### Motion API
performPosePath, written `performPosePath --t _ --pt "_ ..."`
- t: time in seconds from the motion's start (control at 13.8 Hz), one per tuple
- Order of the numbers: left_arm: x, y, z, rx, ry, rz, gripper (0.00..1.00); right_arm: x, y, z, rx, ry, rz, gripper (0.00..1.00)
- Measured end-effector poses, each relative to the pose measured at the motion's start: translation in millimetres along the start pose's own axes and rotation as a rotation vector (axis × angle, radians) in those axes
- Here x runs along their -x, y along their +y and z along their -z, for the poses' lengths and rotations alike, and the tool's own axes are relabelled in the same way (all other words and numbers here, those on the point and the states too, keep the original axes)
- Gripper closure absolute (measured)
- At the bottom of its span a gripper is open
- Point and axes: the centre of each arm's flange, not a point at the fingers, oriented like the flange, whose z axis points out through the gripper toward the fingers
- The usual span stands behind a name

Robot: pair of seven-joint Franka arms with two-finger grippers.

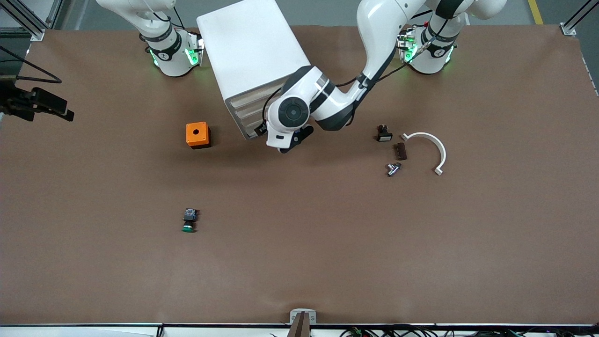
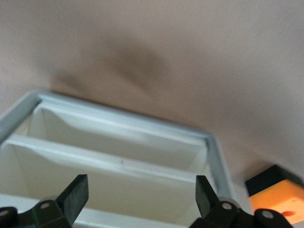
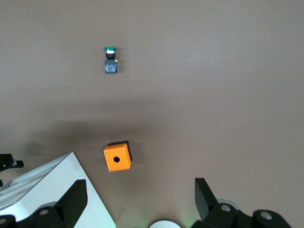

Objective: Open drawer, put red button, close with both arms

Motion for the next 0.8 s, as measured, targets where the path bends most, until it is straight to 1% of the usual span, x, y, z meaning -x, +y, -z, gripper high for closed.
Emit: performPosePath --t 0.07,0.22,0.44,0.51,0.65,0.8 --pt "-12 2 19 0.025 0.019 0.002 0.00 5 0 0 0.000 0.018 0.000 0.00" --pt "-29 0 75 0.091 0.059 0.006 0.00 16 0 1 -0.001 0.034 -0.001 0.00" --pt "-46 -28 181 0.151 0.102 0.018 0.00 23 0 3 -0.001 0.041 0.000 0.00" --pt "-52 -42 215 0.166 0.114 0.003 0.00 23 -1 2 -0.001 0.041 0.001 0.00" --pt "-60 -74 274 0.174 0.133 -0.066 0.00 23 -3 2 0.000 0.042 0.005 0.00" --pt "-74 -114 325 0.160 0.147 -0.146 0.00 22 -4 1 0.000 0.042 0.007 0.00"
